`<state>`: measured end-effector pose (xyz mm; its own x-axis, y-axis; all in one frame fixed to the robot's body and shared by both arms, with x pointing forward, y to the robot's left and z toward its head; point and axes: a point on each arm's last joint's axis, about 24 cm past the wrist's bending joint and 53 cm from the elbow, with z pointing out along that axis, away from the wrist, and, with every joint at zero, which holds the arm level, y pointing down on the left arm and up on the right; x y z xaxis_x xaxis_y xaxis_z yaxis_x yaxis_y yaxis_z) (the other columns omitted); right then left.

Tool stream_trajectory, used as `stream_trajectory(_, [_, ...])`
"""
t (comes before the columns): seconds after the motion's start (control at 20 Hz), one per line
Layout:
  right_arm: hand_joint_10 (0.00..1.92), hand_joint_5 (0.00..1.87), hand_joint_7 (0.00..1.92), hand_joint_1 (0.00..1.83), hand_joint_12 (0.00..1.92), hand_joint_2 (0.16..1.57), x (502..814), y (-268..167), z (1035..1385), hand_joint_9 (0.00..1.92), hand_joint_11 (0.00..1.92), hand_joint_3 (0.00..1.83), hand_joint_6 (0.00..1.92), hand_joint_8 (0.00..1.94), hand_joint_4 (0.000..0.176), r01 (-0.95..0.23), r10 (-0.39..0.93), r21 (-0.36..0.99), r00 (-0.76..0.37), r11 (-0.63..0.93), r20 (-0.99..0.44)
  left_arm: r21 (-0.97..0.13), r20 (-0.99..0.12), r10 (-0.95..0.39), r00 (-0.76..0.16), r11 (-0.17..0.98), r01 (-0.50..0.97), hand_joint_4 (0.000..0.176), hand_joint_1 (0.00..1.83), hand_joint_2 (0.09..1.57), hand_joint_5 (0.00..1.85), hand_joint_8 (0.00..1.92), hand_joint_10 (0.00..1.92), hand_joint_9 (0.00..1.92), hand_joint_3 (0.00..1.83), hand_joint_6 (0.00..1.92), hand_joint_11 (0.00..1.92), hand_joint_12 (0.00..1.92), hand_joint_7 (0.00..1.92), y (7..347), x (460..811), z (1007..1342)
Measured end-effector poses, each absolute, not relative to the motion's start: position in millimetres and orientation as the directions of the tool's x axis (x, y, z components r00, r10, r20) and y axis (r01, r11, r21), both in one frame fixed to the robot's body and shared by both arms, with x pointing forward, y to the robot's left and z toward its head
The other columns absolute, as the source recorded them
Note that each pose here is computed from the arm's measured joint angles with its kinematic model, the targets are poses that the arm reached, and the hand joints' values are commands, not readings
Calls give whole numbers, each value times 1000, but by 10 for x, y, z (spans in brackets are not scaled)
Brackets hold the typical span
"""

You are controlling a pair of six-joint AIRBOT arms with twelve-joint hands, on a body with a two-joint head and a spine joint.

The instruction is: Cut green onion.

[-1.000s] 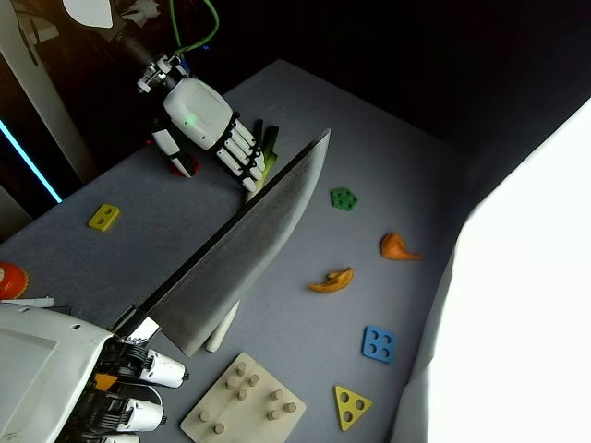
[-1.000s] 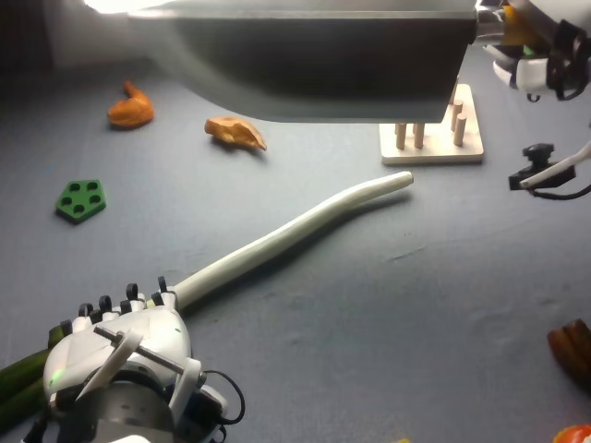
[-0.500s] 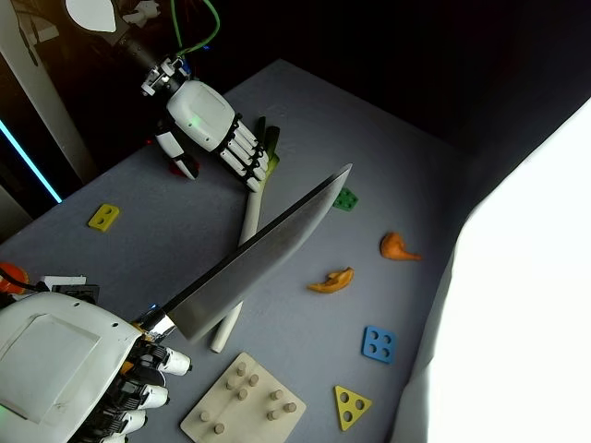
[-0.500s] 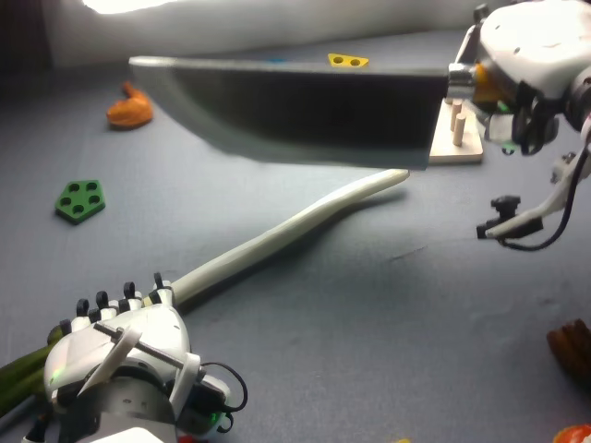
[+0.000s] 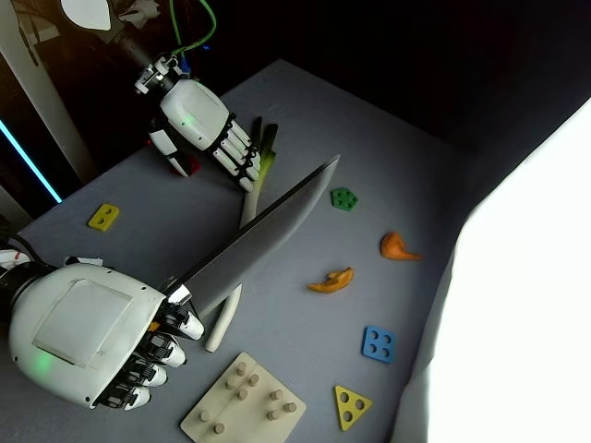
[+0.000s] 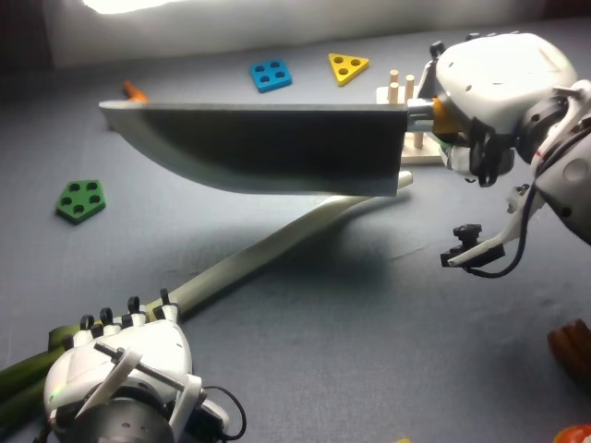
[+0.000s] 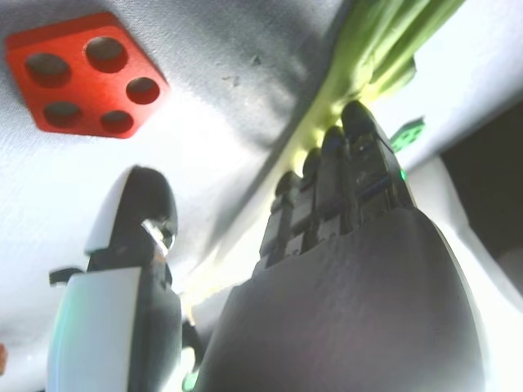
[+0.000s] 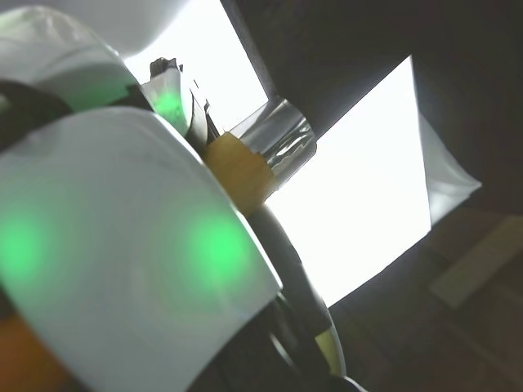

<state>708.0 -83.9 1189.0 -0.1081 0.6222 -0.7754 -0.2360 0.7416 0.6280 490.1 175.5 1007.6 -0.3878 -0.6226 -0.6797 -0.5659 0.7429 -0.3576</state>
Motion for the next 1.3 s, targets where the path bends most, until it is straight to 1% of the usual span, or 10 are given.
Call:
stream_trajectory(0.15, [1921, 1356, 1594, 1541, 1921, 1013, 7088, -812, 11887, 1671, 1721, 382, 1921, 1941, 176, -238, 622, 627, -103, 742, -776, -356, -679, -623, -389, 742, -568, 32, 747, 1313, 29, 3, 3, 45, 16, 1, 0, 342, 25, 1757, 4897, 10072])
stream_trajectory(0.2, [1921, 1387, 1598, 1530, 1921, 1012, 7090, -811, 11884, 1669, 1726, 381, 1921, 1941, 176, -237, 623, 626, -101, 743, -776, -356, -678, -623, -389, 742, -568, 26, 761, 1303, 37, 2, 2, 44, 10, 3, 0, 423, 29, 1756, 4896, 10070])
stream_trajectory(0.45, [1921, 1402, 1591, 1533, 1921, 1028, 7102, -824, 11805, 1664, 1732, 376, 1921, 1941, 176, -228, 617, 622, -102, 749, -780, -356, -678, -624, -389, 742, -569, 16, 739, 1318, 38, 5, 6, 53, 15, 7, 0, 497, 26, 1758, 4896, 10069])
stream_trajectory(0.5, [1921, 1399, 1588, 1524, 1921, 1031, 7103, -825, 11806, 1658, 1716, 376, 1921, 1941, 176, -227, 617, 622, -102, 749, -780, -356, -678, -623, -389, 742, -569, 19, 648, 1356, 7, 0, 4, 30, 31, 1, 0, 421, 4, 1759, 4896, 10069])
stream_trajectory(0.8, [1921, 1384, 1599, 1524, 1921, 1041, 7101, -821, 11795, 1674, 1730, 368, 1921, 1941, 176, -227, 616, 622, -105, 749, -780, -356, -678, -624, -389, 742, -569, 20, 666, 1350, 29, 0, 4, 45, 23, 4, 0, 377, 16, 1757, 4895, 10068])
stream_trajectory(0.9, [1921, 1388, 1589, 1539, 1921, 1027, 7100, -823, 11785, 1661, 1720, 358, 1921, 1941, 176, -225, 616, 622, -107, 750, -780, -356, -677, -624, -389, 741, -569, 16, 693, 1335, 16, 1, 9, 68, 13, 2, 0, 447, 22, 1757, 4896, 10066])
stream_trajectory(0.95, [1921, 1379, 1583, 1520, 1921, 1036, 7096, -834, 11768, 1650, 1708, 362, 1921, 1941, 176, -223, 613, 619, -105, 753, -783, -356, -677, -624, -390, 742, -568, 21, 682, 1336, 15, 0, 2, 59, 13, 1, 0, 438, 23, 1755, 4897, 10066])
stream_trajectory(1.05, [1921, 1386, 1580, 1519, 1921, 1032, 7095, -840, 11760, 1647, 1706, 359, 1921, 1941, 176, -223, 609, 616, -107, 756, -786, -356, -677, -624, -390, 742, -569, 18, 606, 1360, 2, 4, 3, 47, 23, 0, 0, 419, 10, 1755, 4896, 10065])
stream_trajectory(1.15, [1921, 1399, 1602, 1526, 1921, 1033, 7097, -865, 11749, 1675, 1734, 362, 1921, 1941, 176, -221, 606, 613, -109, 758, -788, -357, -676, -624, -391, 742, -568, 19, 627, 1357, 5, 5, 5, 51, 21, 2, 0, 392, 15, 1752, 4896, 10064])
stream_trajectory(1.3, [1921, 1394, 1597, 1521, 1921, 1035, 7091, -899, 11735, 1666, 1719, 364, 1921, 1941, 176, -222, 596, 604, -109, 766, -796, -357, -675, -625, -392, 742, -568, 22, 581, 1358, 0, 0, 5, 60, 18, 0, 0, 482, 0, 1749, 4895, 10062])
